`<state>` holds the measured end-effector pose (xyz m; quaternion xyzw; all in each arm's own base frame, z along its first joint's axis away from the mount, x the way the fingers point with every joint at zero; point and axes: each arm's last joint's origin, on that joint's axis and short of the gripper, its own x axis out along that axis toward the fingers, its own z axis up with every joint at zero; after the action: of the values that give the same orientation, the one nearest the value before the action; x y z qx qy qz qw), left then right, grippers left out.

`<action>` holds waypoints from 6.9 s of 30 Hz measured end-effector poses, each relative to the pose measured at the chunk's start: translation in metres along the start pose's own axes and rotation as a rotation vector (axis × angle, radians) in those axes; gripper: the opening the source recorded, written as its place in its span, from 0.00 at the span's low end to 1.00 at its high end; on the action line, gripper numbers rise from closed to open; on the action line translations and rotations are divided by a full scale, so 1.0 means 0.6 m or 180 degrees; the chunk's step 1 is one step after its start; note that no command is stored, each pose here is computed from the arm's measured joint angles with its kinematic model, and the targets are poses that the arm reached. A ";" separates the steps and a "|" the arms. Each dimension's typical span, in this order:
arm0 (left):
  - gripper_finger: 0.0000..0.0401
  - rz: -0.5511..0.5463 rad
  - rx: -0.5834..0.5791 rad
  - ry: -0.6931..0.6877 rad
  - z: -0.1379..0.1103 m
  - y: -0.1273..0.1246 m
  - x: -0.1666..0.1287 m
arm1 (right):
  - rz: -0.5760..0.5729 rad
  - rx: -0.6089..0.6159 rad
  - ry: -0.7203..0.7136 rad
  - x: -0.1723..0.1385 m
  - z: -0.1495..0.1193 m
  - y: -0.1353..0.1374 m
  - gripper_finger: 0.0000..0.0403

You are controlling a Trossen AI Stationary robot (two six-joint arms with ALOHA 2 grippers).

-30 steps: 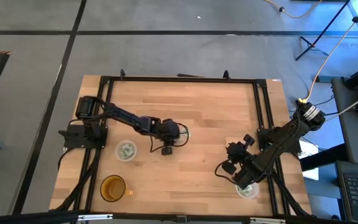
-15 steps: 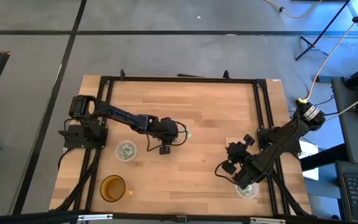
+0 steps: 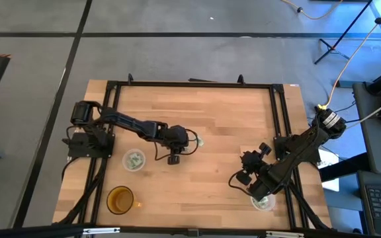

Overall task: Pick and place items into bin
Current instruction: Put the green stevia packet into the left transparent bin, then put the green stevia packet into the right transparent bin

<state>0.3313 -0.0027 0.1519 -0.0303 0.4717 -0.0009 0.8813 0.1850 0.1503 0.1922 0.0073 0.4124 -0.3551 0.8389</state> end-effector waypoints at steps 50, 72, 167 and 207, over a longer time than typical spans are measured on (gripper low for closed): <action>0.02 0.0456 -0.1505 0.0396 -0.212 -0.141 -0.228 | 0.0012 0.0015 -0.0007 0.000 0.000 0.001 0.26; 0.04 0.0756 -0.1849 0.0268 -0.236 -0.156 -0.239 | 0.0011 0.0015 -0.0006 0.000 0.000 0.001 0.26; 0.23 0.1617 -0.0990 -0.1290 -0.214 -0.127 -0.276 | 0.1349 -0.0544 0.0295 0.381 0.231 0.020 0.03; 0.22 0.1784 -0.0872 -0.1463 -0.211 -0.125 -0.278 | 0.0402 0.0639 0.2042 -0.147 0.024 0.168 0.01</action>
<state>0.1352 -0.0794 0.2245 -0.0170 0.2477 0.3097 0.9178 0.2195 0.2733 0.2352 0.2267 0.6170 -0.3209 0.6818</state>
